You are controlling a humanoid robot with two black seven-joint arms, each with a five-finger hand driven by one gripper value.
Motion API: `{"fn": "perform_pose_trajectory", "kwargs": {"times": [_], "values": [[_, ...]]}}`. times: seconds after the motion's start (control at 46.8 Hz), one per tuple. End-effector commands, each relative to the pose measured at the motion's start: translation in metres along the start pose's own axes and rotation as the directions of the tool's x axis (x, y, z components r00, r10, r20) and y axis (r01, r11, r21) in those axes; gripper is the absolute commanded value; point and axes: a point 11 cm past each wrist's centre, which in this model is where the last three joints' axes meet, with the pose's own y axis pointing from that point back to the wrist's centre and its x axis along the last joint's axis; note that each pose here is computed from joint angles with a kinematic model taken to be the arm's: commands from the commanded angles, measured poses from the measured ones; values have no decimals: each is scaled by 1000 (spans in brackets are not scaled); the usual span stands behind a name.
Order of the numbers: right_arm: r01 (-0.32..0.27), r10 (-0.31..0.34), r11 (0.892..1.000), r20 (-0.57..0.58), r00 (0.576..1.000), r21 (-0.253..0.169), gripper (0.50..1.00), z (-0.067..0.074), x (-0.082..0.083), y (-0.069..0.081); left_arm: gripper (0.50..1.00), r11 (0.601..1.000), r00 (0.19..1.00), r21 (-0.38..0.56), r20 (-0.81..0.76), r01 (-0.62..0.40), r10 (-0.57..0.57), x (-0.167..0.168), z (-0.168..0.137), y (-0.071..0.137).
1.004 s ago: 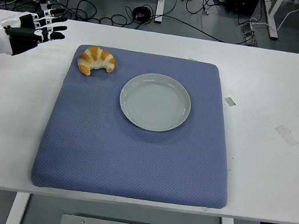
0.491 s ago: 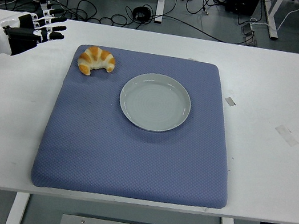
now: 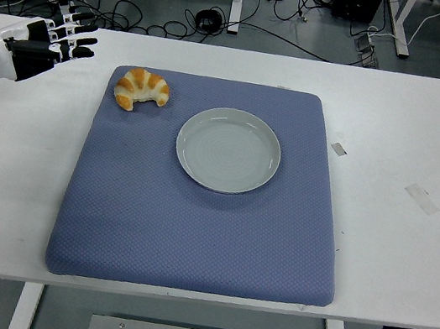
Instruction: Place the bread on the plate
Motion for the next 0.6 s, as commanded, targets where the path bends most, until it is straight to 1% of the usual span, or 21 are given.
{"fn": "perform_pose_trajectory", "kwargs": {"times": [0.0, 0.342, 0.577], "values": [[0, 0, 1000, 0, 1000, 0, 1000, 0, 0, 0, 977, 1000, 1000, 0, 0, 0, 0, 0, 0, 0], [0, 0, 1000, 0, 1000, 0, 1000, 0, 0, 0, 977, 1000, 1000, -1, 0, -2, 2, 0, 0, 0], [0, 0, 1000, 0, 1000, 0, 1000, 0, 0, 0, 975, 1000, 1000, -17, 6, 0, 0, 0, 9, -2]]}}
